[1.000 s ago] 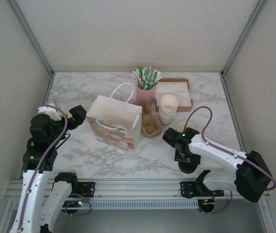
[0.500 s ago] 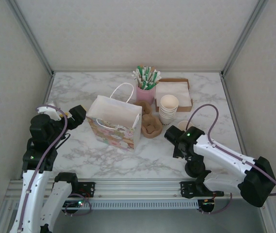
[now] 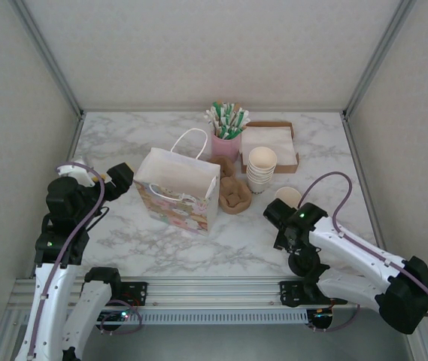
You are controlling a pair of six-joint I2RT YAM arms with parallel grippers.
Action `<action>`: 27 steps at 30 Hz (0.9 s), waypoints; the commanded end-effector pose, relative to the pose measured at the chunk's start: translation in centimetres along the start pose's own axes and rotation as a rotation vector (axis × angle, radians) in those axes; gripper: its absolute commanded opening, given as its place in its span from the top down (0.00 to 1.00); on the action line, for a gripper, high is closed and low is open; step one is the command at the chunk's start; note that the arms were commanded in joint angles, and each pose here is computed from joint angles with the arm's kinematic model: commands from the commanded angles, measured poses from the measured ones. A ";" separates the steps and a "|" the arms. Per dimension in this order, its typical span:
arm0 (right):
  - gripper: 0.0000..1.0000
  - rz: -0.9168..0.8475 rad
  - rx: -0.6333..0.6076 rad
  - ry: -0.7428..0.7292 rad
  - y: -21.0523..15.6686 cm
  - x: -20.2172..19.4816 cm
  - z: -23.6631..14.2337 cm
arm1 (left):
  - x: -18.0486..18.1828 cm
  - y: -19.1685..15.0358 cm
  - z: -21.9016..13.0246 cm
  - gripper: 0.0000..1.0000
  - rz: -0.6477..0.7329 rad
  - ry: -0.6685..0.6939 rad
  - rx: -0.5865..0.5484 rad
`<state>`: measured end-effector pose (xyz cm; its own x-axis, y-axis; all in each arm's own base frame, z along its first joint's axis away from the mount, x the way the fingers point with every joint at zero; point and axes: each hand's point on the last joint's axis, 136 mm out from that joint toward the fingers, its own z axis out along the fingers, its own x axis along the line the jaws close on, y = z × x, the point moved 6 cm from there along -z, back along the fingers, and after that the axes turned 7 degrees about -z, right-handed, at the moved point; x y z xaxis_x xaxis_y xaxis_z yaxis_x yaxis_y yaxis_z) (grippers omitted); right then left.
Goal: Pack the takeout coffee
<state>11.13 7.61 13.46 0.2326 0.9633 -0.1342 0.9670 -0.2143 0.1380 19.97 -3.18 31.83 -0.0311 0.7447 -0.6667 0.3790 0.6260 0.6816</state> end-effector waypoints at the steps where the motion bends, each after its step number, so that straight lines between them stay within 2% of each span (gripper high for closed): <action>1: 0.38 0.011 0.023 0.004 -0.3 0.2 0.7 | 0.5 -0.1 -0.1 0.00 -0.013 0.021 -0.008; 3: 0.44 0.012 0.025 0.022 -0.3 0.5 1.0 | 0.5 -0.1 -0.1 0.00 -0.014 0.022 -0.007; 6: 0.47 0.019 0.028 0.054 -0.3 1.0 1.2 | 0.5 -0.1 -0.1 0.00 -0.013 0.023 -0.007; 12: 0.48 0.031 0.021 0.098 -0.1 1.6 1.3 | 0.5 -0.1 -0.1 0.00 -0.013 0.024 -0.005; 22: 0.50 0.055 -0.023 0.302 1.0 4.6 0.7 | 0.5 -0.1 0.0 0.00 -0.012 0.027 -0.005; 27: 0.49 0.049 -0.058 0.291 1.4 4.4 0.2 | 0.6 0.0 0.0 0.00 -0.011 0.029 -0.007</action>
<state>13.38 11.53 12.64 0.2223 0.9639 0.1464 0.9521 -0.2470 0.1804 19.97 -3.18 31.82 -0.0316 0.7448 -0.6665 0.3790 0.6260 0.6815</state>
